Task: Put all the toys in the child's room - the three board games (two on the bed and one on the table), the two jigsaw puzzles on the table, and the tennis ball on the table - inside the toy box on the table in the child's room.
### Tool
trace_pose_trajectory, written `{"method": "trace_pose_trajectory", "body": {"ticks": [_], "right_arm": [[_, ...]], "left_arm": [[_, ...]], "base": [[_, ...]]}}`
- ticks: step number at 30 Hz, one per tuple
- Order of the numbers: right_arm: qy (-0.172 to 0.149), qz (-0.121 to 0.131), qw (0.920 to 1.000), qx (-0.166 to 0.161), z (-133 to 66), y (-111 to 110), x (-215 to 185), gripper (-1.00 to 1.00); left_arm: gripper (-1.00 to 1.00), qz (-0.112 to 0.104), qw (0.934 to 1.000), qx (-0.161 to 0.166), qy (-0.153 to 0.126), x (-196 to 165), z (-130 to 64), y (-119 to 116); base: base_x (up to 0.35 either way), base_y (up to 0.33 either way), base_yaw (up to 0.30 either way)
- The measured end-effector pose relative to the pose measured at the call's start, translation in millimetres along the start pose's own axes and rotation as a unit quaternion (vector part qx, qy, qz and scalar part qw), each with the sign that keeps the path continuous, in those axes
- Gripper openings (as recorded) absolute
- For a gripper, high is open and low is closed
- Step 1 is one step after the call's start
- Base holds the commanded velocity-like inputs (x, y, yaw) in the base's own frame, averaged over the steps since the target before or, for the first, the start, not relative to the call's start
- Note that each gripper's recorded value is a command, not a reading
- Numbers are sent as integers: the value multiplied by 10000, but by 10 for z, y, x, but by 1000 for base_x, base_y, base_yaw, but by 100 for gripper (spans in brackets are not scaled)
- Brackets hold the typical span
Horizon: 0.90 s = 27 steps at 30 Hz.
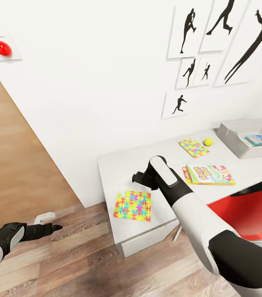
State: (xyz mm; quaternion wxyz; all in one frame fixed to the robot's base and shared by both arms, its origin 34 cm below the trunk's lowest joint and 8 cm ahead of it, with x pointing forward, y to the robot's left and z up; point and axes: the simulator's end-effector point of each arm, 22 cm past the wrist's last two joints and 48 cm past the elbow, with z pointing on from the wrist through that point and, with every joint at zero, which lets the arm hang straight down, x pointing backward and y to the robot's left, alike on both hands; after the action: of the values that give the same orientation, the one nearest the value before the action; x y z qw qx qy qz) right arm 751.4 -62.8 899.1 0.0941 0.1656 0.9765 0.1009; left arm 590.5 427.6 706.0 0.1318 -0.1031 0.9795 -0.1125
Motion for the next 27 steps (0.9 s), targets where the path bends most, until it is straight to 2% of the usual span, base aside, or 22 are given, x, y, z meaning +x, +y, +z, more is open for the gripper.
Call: {"method": "trace_pose_trajectory", "body": {"ticks": [9, 27], "right_arm": [[-46, 68, 10000, 45, 66, -25, -35, 100], [-418, 192, 9980, 444, 199, -223, -224, 100]], "left_arm": [[100, -6, 10000, -12, 65, 56, 59, 19], [100, -24, 9998, -46, 197, 174, 170, 61]], "base": [[22, 4, 0], [1, 0, 0]]}}
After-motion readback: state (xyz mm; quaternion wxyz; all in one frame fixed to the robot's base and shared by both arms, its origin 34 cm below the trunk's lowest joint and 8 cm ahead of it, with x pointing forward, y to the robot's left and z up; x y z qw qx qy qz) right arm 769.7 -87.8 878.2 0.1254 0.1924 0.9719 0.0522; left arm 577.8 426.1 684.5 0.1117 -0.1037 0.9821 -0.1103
